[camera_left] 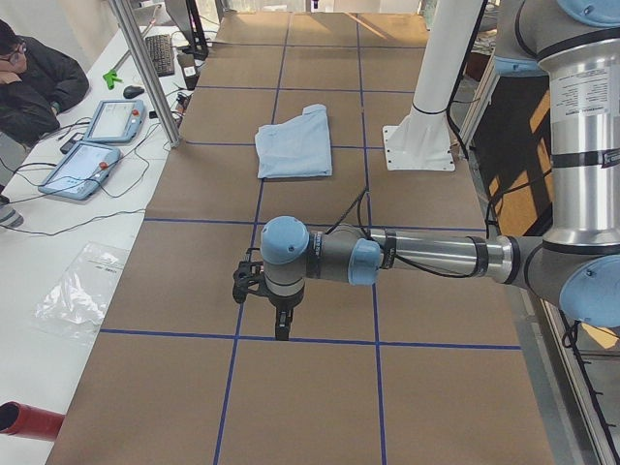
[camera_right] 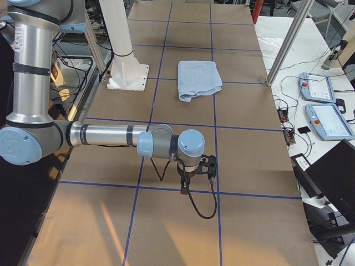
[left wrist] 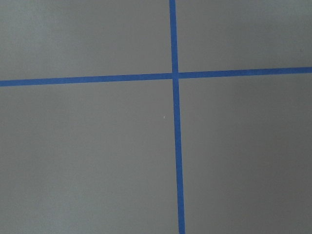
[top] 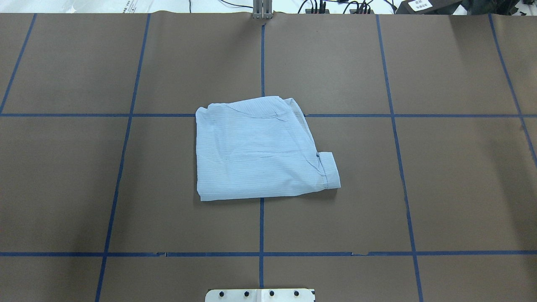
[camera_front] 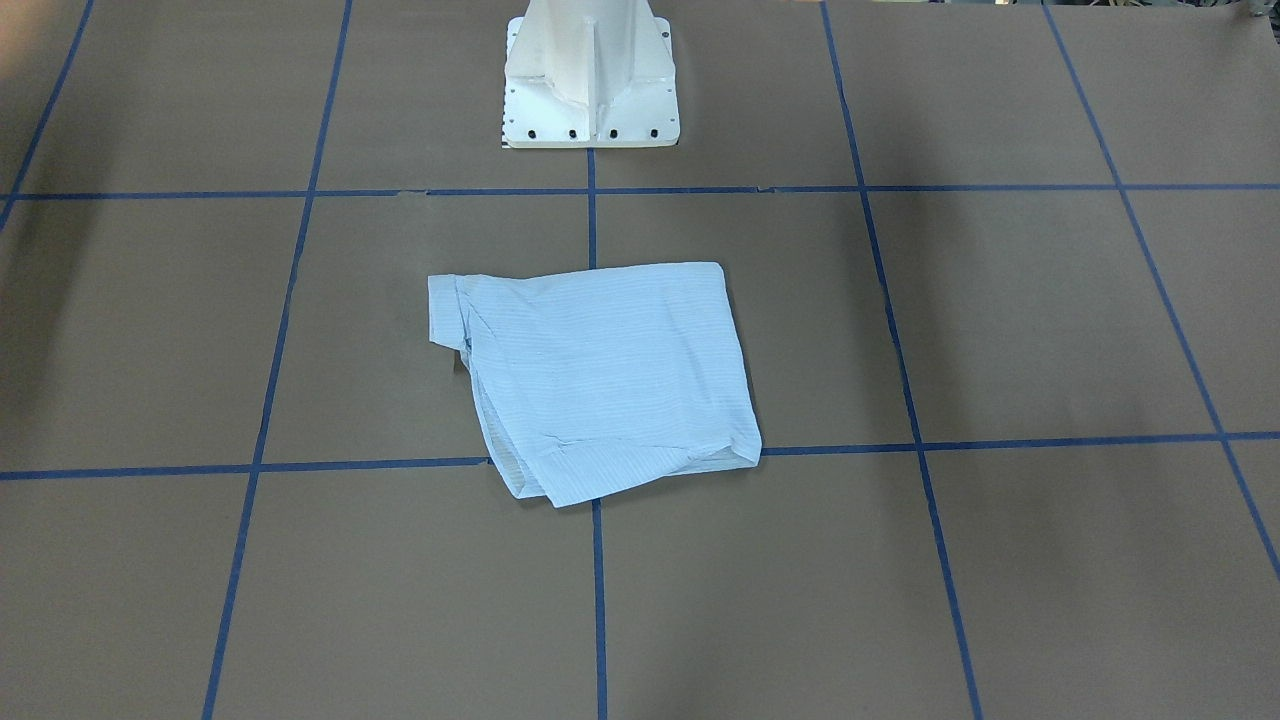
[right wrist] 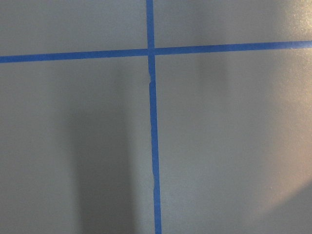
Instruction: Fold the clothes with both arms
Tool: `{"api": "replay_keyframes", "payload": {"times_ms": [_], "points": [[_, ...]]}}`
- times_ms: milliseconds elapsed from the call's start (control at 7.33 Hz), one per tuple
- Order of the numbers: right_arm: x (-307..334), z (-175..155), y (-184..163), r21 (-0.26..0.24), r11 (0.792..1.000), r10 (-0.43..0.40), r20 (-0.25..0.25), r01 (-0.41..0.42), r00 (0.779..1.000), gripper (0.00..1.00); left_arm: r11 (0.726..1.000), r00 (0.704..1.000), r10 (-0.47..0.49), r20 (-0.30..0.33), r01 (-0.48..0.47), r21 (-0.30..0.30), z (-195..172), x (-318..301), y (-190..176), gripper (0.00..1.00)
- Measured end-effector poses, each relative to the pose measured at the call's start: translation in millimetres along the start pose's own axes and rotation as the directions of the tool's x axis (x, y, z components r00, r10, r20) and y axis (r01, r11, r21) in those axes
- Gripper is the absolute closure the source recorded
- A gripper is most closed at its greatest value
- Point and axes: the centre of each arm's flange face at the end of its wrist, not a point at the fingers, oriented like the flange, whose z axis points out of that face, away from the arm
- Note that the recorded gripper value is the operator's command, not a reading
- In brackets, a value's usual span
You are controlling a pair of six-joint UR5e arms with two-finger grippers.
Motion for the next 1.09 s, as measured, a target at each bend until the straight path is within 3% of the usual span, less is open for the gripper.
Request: {"api": "replay_keyframes", "payload": {"times_ms": [1091], "points": [[-10.3,-10.9,-0.6,0.023,1.0,-0.01,-0.006,0.01,1.0,0.0,1.0,1.0,0.0,0.001,0.0,0.001,-0.3,1.0,-2.7,0.0]]}}
